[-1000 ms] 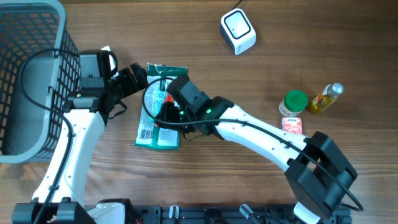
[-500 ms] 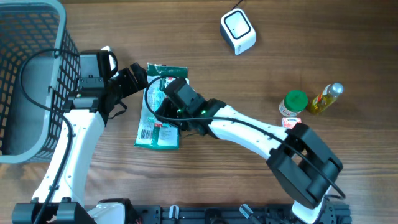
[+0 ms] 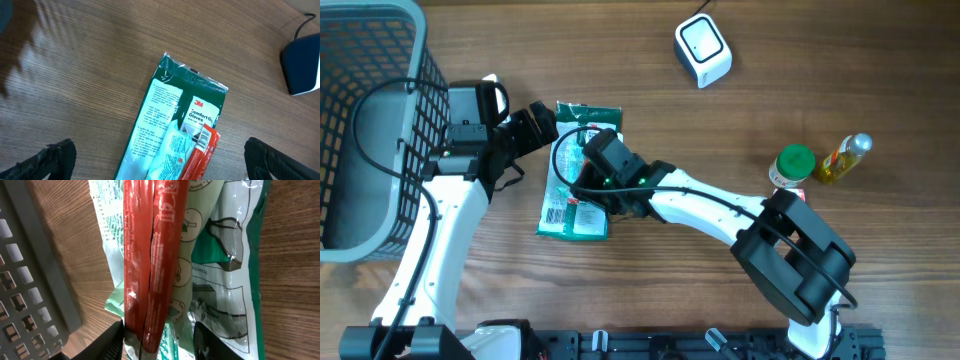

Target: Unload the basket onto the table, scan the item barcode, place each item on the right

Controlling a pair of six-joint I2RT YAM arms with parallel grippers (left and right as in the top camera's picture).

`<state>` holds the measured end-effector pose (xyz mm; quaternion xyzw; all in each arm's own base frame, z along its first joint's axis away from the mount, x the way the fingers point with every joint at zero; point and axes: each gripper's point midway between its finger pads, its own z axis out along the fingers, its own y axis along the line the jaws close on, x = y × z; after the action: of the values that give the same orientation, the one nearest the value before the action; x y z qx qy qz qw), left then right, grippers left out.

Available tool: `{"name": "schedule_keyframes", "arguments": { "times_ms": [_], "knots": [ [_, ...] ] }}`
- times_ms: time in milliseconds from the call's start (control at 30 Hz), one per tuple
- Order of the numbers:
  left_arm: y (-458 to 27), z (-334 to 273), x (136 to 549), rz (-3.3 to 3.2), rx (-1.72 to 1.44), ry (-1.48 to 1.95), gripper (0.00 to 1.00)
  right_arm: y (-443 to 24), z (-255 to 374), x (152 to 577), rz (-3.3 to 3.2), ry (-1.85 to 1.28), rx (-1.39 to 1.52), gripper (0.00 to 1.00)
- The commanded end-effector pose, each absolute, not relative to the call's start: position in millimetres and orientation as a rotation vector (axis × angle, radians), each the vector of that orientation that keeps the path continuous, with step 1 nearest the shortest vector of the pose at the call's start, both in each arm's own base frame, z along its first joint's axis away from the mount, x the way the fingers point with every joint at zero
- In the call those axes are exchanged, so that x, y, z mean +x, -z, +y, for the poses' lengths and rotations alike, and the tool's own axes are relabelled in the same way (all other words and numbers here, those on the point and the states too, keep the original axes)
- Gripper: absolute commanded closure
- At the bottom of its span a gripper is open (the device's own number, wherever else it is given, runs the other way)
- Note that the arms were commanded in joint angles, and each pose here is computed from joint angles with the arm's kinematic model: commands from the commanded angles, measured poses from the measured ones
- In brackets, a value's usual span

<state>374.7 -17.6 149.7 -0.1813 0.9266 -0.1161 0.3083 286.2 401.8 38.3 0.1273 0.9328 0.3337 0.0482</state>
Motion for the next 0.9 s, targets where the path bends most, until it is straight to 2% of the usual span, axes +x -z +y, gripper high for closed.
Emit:
{"name": "schedule_keyframes", "arguments": {
  "times_ms": [0,100,167,367,500,633,867],
  "knots": [
    [-160.8,-17.9,377.7,2.423,-0.465,0.321,0.0,-32.4,404.5,280.2,2.869,-1.029,0.395,0.61],
    [-160.8,-17.9,377.7,2.423,-0.465,0.321,0.0,-32.1,404.2,280.0,2.871,-1.027,0.396,0.73],
    [-160.8,-17.9,377.7,2.423,-0.465,0.321,0.0,-30.9,403.0,278.6,2.88,-1.019,0.397,0.85],
    [-160.8,-17.9,377.7,2.423,-0.465,0.321,0.0,-28.5,401.0,271.8,2.918,-1.013,0.393,0.95],
    [-160.8,-17.9,377.7,2.423,-0.465,0.321,0.0,-20.9,391.4,263.9,2.971,-0.947,0.384,0.96],
    [-160.8,-17.9,377.7,2.423,-0.465,0.321,0.0,-32.7,395.6,255.9,2.969,-1.033,0.045,0.95],
    [-160.8,-17.9,377.7,2.423,-0.465,0.321,0.0,-110.0,381.2,268.6,2.752,-1.377,-0.394,0.96]
  ]
}}
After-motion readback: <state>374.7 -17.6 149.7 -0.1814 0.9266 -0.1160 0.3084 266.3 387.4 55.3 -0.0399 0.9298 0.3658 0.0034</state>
